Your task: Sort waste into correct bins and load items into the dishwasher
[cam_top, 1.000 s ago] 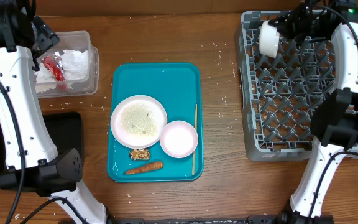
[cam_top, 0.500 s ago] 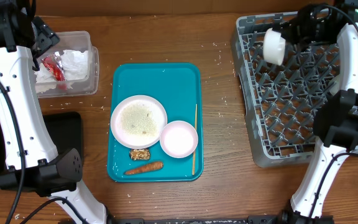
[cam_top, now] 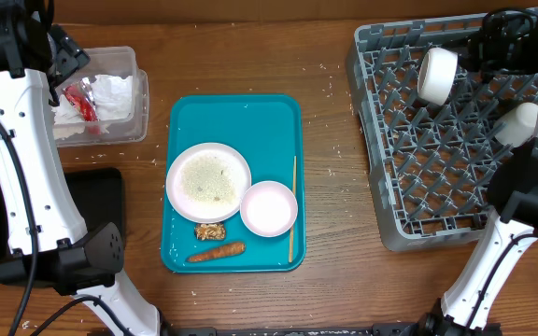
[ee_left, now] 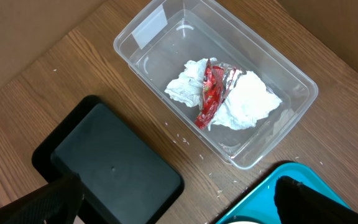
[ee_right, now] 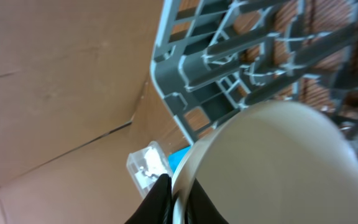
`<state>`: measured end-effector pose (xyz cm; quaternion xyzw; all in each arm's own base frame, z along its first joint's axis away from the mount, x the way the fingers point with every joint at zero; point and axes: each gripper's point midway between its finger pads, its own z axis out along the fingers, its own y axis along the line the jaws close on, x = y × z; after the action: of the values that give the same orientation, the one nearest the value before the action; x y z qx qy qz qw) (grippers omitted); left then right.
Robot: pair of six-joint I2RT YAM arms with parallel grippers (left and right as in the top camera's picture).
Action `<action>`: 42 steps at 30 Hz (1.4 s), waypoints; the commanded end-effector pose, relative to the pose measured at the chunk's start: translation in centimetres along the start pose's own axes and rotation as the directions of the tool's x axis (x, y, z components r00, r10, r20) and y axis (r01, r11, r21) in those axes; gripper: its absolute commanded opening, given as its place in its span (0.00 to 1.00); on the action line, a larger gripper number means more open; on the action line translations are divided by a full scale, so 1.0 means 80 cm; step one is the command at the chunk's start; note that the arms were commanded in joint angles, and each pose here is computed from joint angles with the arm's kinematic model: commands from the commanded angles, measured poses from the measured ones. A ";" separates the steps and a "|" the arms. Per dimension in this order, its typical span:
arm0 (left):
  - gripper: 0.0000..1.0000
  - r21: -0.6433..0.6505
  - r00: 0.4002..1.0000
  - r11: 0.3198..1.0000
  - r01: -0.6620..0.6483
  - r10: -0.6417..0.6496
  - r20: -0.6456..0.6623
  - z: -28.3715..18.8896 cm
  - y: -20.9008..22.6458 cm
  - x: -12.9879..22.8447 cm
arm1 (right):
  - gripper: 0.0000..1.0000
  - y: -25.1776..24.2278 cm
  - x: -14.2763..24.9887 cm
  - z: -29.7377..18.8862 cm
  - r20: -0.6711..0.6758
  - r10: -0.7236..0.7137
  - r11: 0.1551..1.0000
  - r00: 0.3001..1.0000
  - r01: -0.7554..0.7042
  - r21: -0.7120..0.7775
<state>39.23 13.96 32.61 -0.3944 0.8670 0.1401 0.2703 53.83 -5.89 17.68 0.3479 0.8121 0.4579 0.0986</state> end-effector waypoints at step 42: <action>1.00 -0.005 1.000 1.000 0.003 -0.003 -0.004 0.004 -0.004 0.002 | 0.04 -0.029 0.046 -0.080 0.164 -0.276 0.717 0.947 0.090 0.691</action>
<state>39.23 13.96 32.60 -0.3944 0.8671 0.1401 0.2701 47.92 -8.65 22.36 0.3361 0.9228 0.1099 0.1527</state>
